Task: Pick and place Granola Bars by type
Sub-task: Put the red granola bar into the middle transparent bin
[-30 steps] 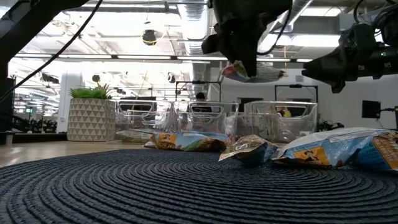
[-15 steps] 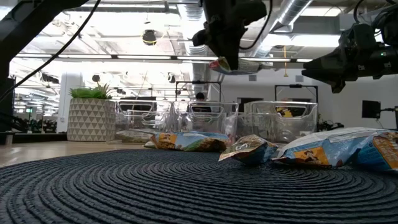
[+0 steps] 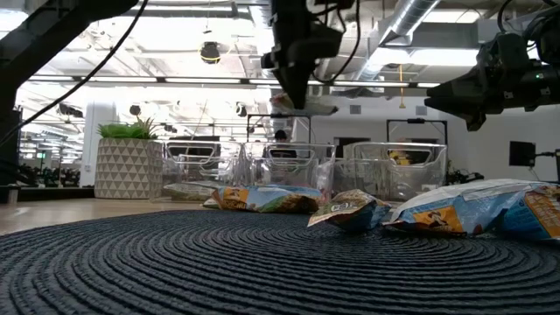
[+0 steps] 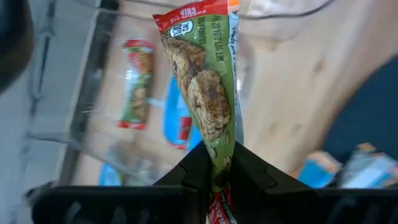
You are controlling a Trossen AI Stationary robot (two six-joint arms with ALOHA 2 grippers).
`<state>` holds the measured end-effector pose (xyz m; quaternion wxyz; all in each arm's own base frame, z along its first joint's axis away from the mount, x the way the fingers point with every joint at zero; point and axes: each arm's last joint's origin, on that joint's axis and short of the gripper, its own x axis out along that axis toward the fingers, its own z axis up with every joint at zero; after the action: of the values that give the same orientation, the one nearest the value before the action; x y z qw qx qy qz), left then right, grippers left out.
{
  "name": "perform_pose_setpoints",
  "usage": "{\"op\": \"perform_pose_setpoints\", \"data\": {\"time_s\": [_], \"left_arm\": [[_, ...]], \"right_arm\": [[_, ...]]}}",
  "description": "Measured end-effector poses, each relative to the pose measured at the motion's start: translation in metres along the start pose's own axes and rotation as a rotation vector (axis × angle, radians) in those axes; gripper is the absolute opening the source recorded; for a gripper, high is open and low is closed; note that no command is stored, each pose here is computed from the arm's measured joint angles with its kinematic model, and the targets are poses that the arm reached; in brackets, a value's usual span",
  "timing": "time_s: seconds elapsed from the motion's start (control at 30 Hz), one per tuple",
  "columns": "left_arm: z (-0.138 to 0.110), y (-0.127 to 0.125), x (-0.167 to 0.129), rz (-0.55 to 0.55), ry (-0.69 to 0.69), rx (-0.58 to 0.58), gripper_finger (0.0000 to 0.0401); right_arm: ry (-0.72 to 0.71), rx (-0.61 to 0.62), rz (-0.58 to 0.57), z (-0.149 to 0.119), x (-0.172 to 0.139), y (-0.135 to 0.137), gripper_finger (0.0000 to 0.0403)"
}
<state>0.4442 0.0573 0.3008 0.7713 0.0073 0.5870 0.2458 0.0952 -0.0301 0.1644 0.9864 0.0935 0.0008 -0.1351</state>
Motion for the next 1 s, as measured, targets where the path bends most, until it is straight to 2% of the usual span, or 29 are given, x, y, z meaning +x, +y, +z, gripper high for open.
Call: {"op": "perform_pose_setpoints", "data": {"time_s": [0.5, 1.0], "left_arm": [[0.004, 0.070, 0.033, 0.047, 0.079, 0.187, 0.0038], [0.000, 0.084, 0.097, -0.025, 0.071, 0.294, 0.0038]], "right_arm": [[0.000, 0.000, 0.000, 0.000, 0.000, 0.000, 0.0123], [0.000, 0.000, 0.000, 0.000, 0.000, 0.000, 0.0123]]}}
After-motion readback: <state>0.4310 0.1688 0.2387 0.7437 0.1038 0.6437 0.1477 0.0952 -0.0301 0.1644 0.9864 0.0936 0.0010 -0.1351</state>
